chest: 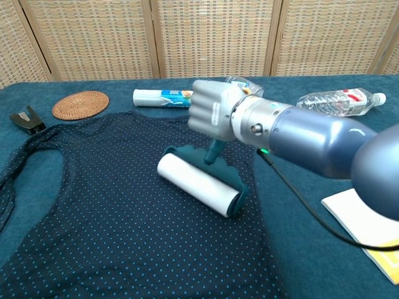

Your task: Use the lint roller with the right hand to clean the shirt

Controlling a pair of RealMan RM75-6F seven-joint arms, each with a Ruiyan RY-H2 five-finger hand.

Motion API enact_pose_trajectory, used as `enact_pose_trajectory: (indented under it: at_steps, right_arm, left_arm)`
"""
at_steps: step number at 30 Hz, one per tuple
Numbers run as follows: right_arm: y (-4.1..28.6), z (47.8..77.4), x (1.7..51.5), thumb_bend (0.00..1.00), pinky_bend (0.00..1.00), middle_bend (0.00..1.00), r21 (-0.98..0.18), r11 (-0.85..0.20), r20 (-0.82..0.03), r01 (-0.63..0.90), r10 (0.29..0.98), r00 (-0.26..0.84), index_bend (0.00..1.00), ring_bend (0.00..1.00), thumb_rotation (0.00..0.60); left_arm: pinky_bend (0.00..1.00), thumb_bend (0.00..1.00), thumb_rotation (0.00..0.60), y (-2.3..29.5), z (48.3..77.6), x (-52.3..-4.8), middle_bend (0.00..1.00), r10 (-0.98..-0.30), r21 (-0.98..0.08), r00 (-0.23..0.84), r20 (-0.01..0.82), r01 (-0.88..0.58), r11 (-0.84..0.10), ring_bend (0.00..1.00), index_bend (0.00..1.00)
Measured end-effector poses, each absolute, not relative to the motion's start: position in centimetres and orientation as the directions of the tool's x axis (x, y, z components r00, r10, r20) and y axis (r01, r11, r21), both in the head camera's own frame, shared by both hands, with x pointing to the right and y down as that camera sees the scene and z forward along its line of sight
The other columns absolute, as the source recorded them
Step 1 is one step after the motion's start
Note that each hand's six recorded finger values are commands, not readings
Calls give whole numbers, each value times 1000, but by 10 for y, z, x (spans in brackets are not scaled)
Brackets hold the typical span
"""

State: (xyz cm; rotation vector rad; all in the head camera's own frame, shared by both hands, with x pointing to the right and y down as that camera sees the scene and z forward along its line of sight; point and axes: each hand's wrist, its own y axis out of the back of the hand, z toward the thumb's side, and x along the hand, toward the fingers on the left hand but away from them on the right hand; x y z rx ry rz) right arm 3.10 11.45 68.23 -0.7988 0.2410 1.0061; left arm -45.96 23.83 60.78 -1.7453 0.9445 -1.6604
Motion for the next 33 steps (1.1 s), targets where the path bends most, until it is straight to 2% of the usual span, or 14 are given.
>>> enact_pose_trajectory:
  at_steps: [9, 14, 19, 33]
  right_arm:
    - [160, 672, -1, 687, 1000, 1000, -532, 380, -518, -757, 561, 646, 715, 1000, 600]
    - [166, 669, -3, 687, 1000, 1000, -536, 413, -499, -736, 548, 671, 715, 1000, 600]
    - [155, 671, 6, 687, 1000, 1000, -515, 417, -487, -749, 576, 656, 711, 1000, 600]
    - [82, 692, 75, 685, 1000, 1000, -365, 359, -475, -859, 721, 504, 707, 1000, 600]
  left_arm:
    - [0, 0, 600, 239, 607, -460, 0, -794, -788, -5, 608, -121, -603, 0, 0]
    - [0, 0, 600, 239, 606, -459, 0, -795, -790, -5, 606, -121, -601, 0, 0]
    - [0, 0, 600, 239, 606, -460, 0, -796, -790, -6, 605, -123, -600, 0, 0]
    - [0, 0, 600, 238, 607, -460, 0, -797, -792, -12, 604, -118, -599, 0, 0]
